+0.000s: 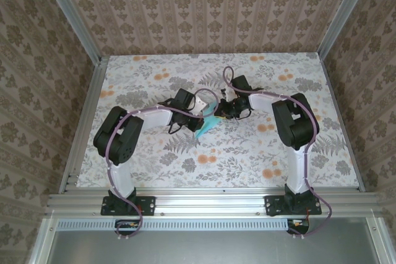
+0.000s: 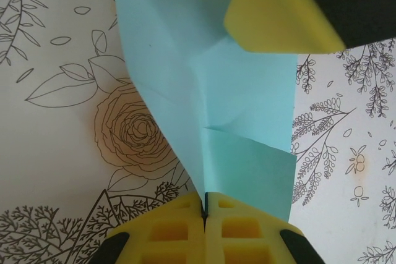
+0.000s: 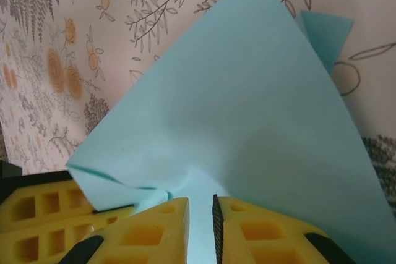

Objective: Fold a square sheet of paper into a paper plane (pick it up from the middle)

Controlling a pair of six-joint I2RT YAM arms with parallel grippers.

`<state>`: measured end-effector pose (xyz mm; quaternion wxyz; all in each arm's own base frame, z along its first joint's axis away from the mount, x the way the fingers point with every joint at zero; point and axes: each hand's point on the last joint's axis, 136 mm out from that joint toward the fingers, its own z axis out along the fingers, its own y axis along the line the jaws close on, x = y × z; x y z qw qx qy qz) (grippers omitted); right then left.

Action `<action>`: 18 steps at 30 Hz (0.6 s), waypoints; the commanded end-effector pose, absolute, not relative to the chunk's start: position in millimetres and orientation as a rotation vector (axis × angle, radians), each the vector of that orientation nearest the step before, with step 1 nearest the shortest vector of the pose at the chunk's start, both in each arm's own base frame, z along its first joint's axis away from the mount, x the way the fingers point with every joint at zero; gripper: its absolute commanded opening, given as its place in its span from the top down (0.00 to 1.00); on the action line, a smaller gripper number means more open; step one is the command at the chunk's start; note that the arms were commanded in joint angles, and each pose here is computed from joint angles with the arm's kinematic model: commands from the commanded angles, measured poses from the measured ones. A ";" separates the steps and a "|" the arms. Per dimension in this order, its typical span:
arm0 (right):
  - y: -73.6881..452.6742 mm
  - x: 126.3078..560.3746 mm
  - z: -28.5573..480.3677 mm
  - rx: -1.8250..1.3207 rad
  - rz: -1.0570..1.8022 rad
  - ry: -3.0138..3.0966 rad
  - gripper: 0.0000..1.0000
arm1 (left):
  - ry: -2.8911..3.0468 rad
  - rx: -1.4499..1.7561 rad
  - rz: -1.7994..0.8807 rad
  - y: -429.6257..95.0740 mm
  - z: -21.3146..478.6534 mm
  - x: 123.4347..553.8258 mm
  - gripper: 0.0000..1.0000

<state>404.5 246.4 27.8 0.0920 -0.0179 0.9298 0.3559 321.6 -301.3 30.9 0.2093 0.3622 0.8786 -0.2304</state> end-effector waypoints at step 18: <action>231.0 407.9 -17.3 0.213 0.898 2.860 0.84 | 2.465 0.647 -0.677 -293.3 29.8 321.5 0.80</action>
